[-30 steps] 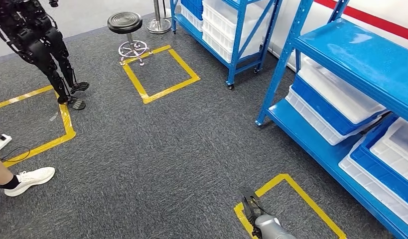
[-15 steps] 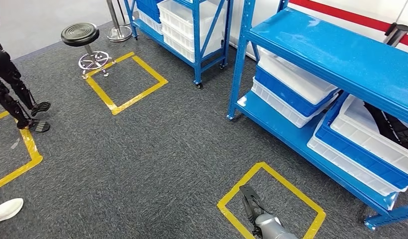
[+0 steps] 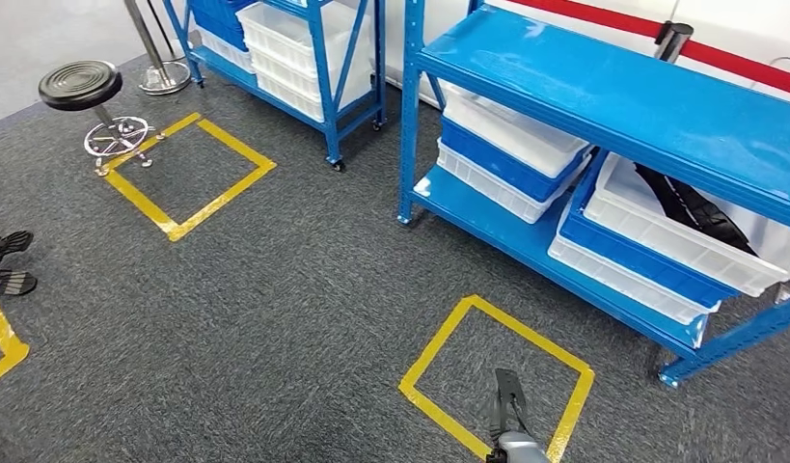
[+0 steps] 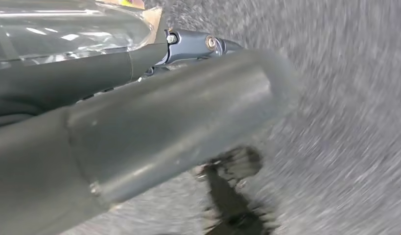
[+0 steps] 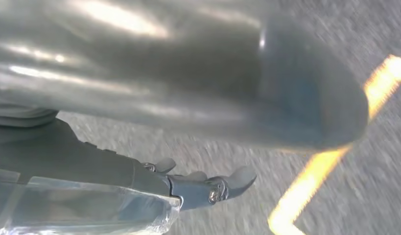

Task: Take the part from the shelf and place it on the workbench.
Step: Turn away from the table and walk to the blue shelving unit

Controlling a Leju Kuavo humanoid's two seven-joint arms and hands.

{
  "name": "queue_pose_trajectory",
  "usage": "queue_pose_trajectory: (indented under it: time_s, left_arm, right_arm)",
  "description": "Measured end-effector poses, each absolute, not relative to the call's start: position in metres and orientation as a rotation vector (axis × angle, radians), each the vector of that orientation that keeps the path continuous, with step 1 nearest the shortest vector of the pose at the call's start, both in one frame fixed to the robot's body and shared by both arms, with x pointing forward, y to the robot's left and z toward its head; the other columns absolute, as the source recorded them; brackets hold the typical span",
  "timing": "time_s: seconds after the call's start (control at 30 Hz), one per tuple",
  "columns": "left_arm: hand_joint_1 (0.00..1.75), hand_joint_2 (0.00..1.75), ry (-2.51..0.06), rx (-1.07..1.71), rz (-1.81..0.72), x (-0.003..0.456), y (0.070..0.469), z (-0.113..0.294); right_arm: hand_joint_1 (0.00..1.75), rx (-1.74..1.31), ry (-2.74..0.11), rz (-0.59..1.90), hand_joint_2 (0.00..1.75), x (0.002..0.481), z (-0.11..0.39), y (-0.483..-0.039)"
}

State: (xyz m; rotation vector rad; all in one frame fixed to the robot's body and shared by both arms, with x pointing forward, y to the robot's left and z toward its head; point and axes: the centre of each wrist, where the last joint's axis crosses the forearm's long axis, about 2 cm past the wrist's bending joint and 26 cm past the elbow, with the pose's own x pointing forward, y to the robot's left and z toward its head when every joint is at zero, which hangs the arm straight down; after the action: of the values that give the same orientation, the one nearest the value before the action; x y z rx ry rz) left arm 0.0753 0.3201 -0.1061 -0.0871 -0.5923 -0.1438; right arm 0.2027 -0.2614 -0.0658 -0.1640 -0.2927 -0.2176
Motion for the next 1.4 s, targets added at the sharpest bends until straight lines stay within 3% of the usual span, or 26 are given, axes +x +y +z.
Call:
queue_pose_trajectory:
  time_s: [0.43, 0.9, 1.4]
  left_arm:
    - [0.0, 0.0, -0.544, -0.092, -0.18, 0.065, 0.305, -0.109]
    - [0.0, 0.0, -0.671, 0.136, 0.006, 0.051, 0.289, -0.11]
    - [0.0, 0.0, -0.693, 0.15, 0.023, 0.054, 0.288, -0.11]
  right_arm:
    - [0.0, -0.087, -0.285, -0.178, 0.0, 0.203, -0.065, -0.252]
    - [0.0, -0.164, -0.544, -0.07, 0.0, 0.194, -0.071, -0.281]
    - [0.0, -0.174, -0.525, -0.042, 0.0, 0.196, -0.07, -0.298]
